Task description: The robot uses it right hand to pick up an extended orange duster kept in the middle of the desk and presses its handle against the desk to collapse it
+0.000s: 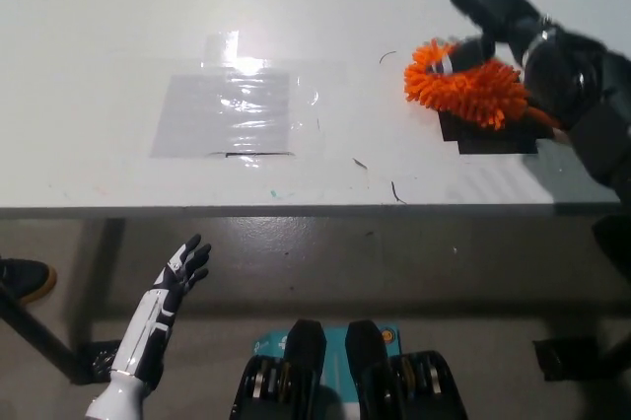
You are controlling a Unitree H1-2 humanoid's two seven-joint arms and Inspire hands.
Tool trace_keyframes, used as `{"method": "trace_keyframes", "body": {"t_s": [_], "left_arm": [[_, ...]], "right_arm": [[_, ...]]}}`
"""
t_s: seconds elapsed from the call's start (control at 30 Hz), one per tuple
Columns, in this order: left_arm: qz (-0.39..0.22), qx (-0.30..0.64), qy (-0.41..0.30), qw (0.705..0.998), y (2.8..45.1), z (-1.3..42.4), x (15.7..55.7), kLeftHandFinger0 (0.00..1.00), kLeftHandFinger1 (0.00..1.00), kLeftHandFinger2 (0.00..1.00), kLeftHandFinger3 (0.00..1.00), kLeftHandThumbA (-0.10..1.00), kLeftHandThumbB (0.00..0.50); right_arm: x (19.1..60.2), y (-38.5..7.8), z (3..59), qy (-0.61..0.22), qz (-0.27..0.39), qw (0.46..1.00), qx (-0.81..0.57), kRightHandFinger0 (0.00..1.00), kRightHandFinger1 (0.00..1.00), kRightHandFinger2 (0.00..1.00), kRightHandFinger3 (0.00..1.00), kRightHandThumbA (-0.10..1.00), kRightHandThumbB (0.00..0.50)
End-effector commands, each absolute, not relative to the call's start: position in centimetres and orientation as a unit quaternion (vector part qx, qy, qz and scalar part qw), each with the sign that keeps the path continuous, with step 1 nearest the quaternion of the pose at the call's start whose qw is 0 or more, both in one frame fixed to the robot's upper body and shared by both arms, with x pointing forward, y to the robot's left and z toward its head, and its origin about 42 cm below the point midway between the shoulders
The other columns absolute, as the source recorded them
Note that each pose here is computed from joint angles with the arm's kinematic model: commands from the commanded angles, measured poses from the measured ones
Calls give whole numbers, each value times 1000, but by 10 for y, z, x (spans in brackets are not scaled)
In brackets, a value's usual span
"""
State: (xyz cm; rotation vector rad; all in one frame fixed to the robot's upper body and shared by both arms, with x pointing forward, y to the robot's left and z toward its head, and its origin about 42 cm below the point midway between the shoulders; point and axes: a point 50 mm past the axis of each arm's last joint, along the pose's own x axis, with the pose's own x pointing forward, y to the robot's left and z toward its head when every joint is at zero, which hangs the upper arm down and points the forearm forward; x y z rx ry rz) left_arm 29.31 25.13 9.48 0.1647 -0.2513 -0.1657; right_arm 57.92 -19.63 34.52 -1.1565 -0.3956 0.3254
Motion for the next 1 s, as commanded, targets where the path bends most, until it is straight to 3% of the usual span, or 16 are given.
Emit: {"method": "trace_keyframes", "body": {"t_s": [0.0,0.03,0.23,0.33,0.47,0.53,0.63,0.73,0.8,0.87,0.97], "left_arm": [[-102,87,-169,977,255,111,298,1000,1000,1000,1000,1000,177],[-102,87,-169,976,255,111,298,1000,1000,1000,1000,1000,176],[-103,91,-175,975,255,116,305,1000,1000,1000,1000,1000,183],[-104,93,-179,974,255,119,311,1000,1000,1000,1000,1000,196],[-107,98,-177,973,258,124,315,1000,1000,1000,1000,1000,188],[-108,95,-178,973,256,124,316,1000,1000,1000,1000,1000,175],[-111,91,-181,973,249,123,319,1000,1000,1000,1000,1000,160],[-111,91,-183,973,249,124,322,1000,1000,1000,1000,1000,144],[-112,93,-187,972,249,131,330,1000,1000,1000,1000,1000,166],[-112,93,-193,970,248,134,335,1000,1000,1000,1000,1000,179],[-116,90,-197,969,248,136,337,1000,1000,1000,1000,1000,181]], "right_arm": [[535,-234,521,-319,127,854,-391,1000,1000,1000,1000,1000,479],[518,-239,541,-352,117,852,-369,1000,1000,1000,1000,1000,499],[417,-257,602,-518,88,793,-308,1000,1000,1000,1000,1000,500],[359,-266,591,-584,61,752,-298,1000,1000,1000,1000,1000,500],[312,-264,521,-646,35,722,-245,1000,1000,1000,1000,1000,474],[288,-260,476,-624,91,759,-164,1000,1000,1000,1000,1000,475],[265,-249,427,-622,90,765,-138,1000,1000,1000,1000,1000,498],[247,-239,372,-618,98,773,-107,1000,1000,1000,1000,1000,443],[233,-230,341,-596,91,794,-79,1000,1000,1000,1000,1000,390],[223,-224,322,-566,85,818,-62,1000,1000,1000,1000,1000,389],[225,-218,283,-521,73,849,-45,1000,1000,1000,1000,1000,337]]}}
